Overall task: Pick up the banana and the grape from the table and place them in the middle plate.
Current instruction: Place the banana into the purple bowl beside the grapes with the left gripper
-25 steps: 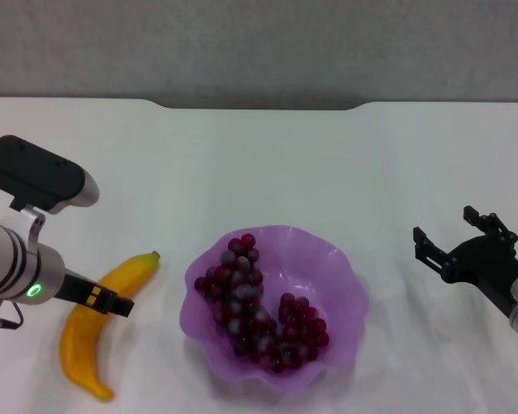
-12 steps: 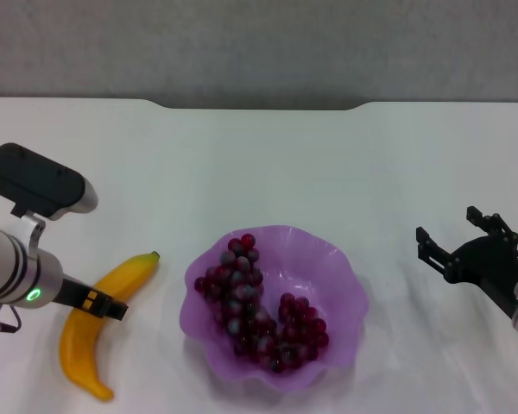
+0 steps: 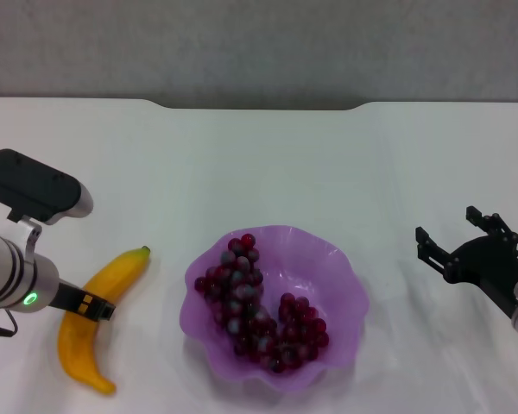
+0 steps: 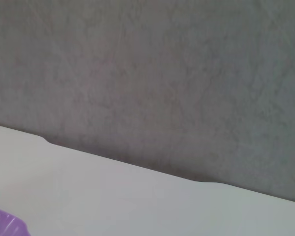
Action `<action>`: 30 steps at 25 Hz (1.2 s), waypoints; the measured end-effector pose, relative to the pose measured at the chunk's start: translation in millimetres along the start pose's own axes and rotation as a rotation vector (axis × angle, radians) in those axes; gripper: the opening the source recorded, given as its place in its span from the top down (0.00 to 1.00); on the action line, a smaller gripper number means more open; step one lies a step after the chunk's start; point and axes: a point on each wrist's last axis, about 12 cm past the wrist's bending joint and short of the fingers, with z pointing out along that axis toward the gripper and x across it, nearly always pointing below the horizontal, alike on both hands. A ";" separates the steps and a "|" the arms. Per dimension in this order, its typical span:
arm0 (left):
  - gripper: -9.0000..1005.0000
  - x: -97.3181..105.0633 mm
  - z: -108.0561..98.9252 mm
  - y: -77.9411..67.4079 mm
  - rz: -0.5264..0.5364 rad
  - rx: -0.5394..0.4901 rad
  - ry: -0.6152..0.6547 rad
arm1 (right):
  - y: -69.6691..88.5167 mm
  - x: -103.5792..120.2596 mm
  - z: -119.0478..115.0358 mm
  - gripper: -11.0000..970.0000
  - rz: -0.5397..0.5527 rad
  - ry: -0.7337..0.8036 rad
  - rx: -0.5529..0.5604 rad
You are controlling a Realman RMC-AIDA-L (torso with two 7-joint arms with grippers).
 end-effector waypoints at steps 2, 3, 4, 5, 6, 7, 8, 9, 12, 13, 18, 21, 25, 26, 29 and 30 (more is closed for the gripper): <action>0.47 -0.8 -0.6 0.5 -0.003 -0.001 -0.004 | 0.2 0.2 -0.2 0.09 0.000 0.000 -0.001; 0.51 -1.3 -0.9 0.6 -0.004 -0.001 -0.006 | 0.3 0.4 -0.5 0.09 0.000 0.001 -0.001; 0.51 -1.6 -1.2 0.6 -0.004 -0.001 -0.008 | 0.3 0.5 -0.5 0.09 0.000 0.001 -0.001; 0.50 -1.6 -1.3 0.7 -0.005 -0.002 -0.009 | 0.3 0.5 -0.5 0.09 0.000 0.001 -0.001; 0.50 -1.6 -1.4 0.8 -0.005 -0.002 -0.010 | 0.4 0.3 -0.3 0.09 0.000 0.001 -0.002; 0.50 -1.8 -1.6 0.7 -0.005 -0.002 -0.010 | 0.3 0.1 -0.1 0.09 -0.001 0.000 -0.002; 0.50 -2.4 -2.4 0.6 -0.005 -0.001 -0.011 | 0.2 0.1 -0.1 0.09 -0.001 0.001 -0.002; 0.50 -3.8 -4.7 0.9 -0.010 0.001 -0.016 | 0.2 0.2 -0.1 0.09 -0.001 0.001 -0.001; 0.50 -11.2 -19.3 3.5 -0.051 0.024 -0.060 | -0.4 1.2 -1.1 0.09 -0.002 0.004 0.001; 0.50 -14.6 -27.7 3.2 -0.072 0.049 -0.086 | -0.5 1.4 -1.2 0.09 -0.002 0.005 0.001; 0.49 -26.8 -62.9 -8.9 -0.091 0.206 -0.177 | -1.1 1.2 -0.8 0.09 -0.005 0.005 0.001; 0.49 -30.0 -73.8 -20.9 -0.096 0.318 -0.228 | -1.0 1.1 -0.6 0.09 -0.006 0.006 0.000; 0.48 -37.6 -76.5 -40.4 -0.116 0.459 -0.329 | -0.5 -0.5 1.0 0.09 -0.007 0.001 -0.002; 0.48 -40.0 -73.9 -46.1 -0.117 0.470 -0.347 | -0.6 -0.6 1.1 0.09 -0.007 0.001 -0.002; 0.48 -45.9 -65.0 -65.2 -0.125 0.482 -0.379 | -0.4 -0.7 1.3 0.09 -0.007 0.001 -0.003; 0.48 -46.3 -61.9 -71.5 -0.130 0.485 -0.377 | 0.0 -0.9 1.4 0.09 -0.006 0.000 -0.004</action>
